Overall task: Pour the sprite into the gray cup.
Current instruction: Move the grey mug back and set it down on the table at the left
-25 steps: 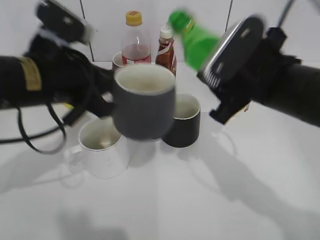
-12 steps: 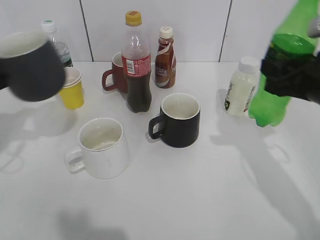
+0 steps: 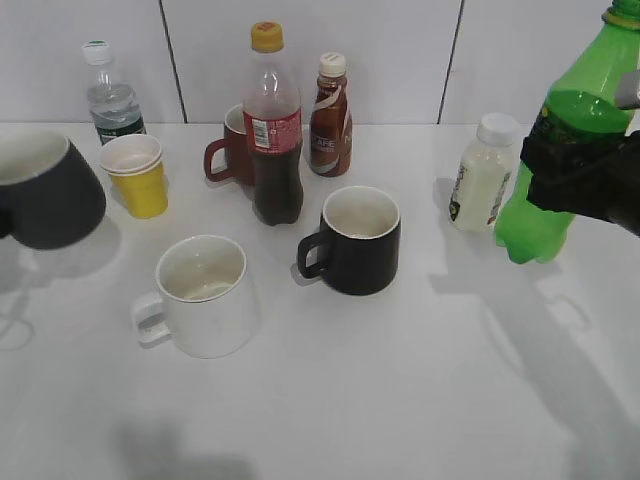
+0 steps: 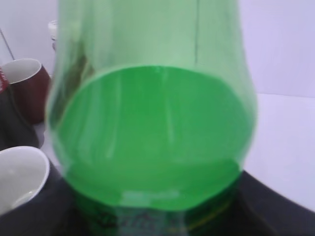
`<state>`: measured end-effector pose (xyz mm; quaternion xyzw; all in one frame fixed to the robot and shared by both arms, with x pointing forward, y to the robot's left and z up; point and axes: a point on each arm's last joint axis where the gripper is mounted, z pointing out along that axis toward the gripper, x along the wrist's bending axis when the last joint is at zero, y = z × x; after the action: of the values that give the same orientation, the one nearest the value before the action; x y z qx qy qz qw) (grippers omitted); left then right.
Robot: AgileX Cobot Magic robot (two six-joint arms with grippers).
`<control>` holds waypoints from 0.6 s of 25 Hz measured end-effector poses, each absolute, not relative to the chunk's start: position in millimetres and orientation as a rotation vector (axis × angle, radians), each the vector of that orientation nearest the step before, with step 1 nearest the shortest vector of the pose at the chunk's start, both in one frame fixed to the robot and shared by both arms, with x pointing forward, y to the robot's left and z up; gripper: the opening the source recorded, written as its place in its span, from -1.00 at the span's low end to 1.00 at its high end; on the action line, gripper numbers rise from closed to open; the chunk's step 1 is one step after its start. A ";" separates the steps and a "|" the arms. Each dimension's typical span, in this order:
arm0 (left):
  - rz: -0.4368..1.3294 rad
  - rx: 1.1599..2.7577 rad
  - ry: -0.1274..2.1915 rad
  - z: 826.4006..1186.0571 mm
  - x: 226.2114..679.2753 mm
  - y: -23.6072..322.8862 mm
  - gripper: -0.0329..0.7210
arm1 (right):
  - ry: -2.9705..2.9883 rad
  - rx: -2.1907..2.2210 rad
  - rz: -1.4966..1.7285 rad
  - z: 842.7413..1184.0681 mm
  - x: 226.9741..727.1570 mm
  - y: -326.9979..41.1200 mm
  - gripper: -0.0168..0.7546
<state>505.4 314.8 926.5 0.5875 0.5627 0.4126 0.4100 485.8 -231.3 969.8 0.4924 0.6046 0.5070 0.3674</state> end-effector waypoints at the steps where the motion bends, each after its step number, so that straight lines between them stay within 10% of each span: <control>1: 1.030 1.488 1.425 919.9 507.0 314.9 -0.77 | 1.550 1.256 1.308 970.1 486.1 -231.0 0.08; 15: 0.957 1.649 1.362 856.3 512.3 308.1 -0.77 | 1.547 1.196 1.341 973.8 486.0 -228.4 0.08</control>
<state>512.3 308.1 856.3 0.6486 0.5355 0.3763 0.3886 486.0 -228.4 973.8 0.4674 0.6046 0.5242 0.3758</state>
